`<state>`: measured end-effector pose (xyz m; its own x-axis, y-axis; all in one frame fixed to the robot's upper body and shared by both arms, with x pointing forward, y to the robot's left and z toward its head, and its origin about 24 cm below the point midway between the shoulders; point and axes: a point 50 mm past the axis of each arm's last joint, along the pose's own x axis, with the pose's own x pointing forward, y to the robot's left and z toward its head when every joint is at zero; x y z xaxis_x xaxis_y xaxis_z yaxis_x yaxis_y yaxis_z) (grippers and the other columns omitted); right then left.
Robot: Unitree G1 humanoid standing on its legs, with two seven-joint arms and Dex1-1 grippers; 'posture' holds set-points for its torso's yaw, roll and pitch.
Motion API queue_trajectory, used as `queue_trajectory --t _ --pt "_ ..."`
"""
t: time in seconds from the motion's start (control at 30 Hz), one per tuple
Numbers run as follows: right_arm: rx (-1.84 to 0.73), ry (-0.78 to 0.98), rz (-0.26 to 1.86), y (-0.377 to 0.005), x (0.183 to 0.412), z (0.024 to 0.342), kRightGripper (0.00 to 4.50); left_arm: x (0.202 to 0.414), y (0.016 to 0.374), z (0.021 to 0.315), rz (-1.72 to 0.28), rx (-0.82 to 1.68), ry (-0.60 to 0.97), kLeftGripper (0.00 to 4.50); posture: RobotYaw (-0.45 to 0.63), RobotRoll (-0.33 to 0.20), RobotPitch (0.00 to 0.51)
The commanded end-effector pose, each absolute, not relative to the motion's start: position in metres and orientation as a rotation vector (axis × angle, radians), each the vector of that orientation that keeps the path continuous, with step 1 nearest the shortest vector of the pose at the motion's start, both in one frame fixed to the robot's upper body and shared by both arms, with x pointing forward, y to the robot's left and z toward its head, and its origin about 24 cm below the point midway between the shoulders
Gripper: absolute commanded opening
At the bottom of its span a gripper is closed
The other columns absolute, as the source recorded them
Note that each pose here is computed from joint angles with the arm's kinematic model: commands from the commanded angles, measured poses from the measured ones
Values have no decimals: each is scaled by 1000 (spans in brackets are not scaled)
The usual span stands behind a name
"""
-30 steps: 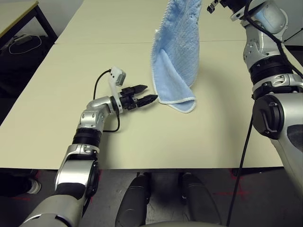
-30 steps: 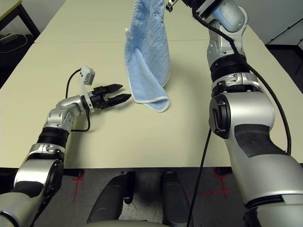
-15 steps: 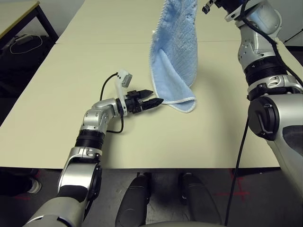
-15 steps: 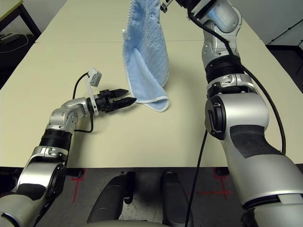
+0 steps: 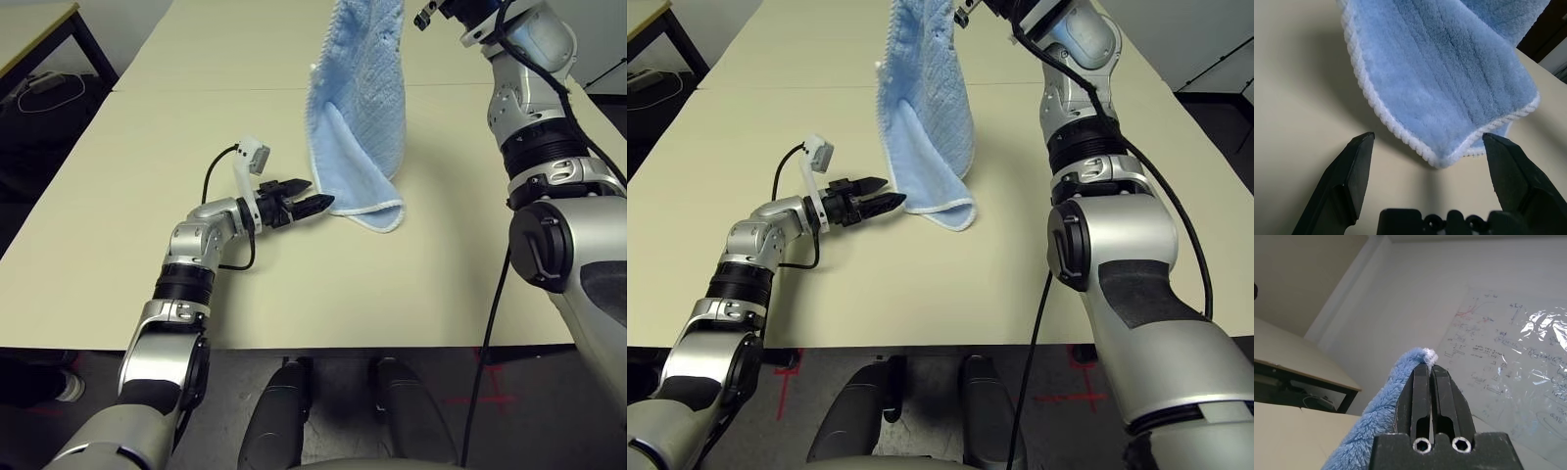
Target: Fold the towel and set it aside.
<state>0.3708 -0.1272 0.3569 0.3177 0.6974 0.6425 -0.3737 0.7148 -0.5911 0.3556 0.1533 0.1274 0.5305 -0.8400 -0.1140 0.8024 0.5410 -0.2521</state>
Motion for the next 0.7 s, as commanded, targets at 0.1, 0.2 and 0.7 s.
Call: queue_trajectory --t 0.1,0.2,0.7 --pt "-347 -1061 728 -124 367 362 49 354 151 123 -986 -213 301 4500 30 0 226" --pt "-345 -1065 729 -124 367 361 49 353 148 124 -1007 -233 330 4500 23 0 225" --pt "-339 -1086 724 -122 364 363 49 351 143 120 -1012 -294 454 4500 2 0 221"
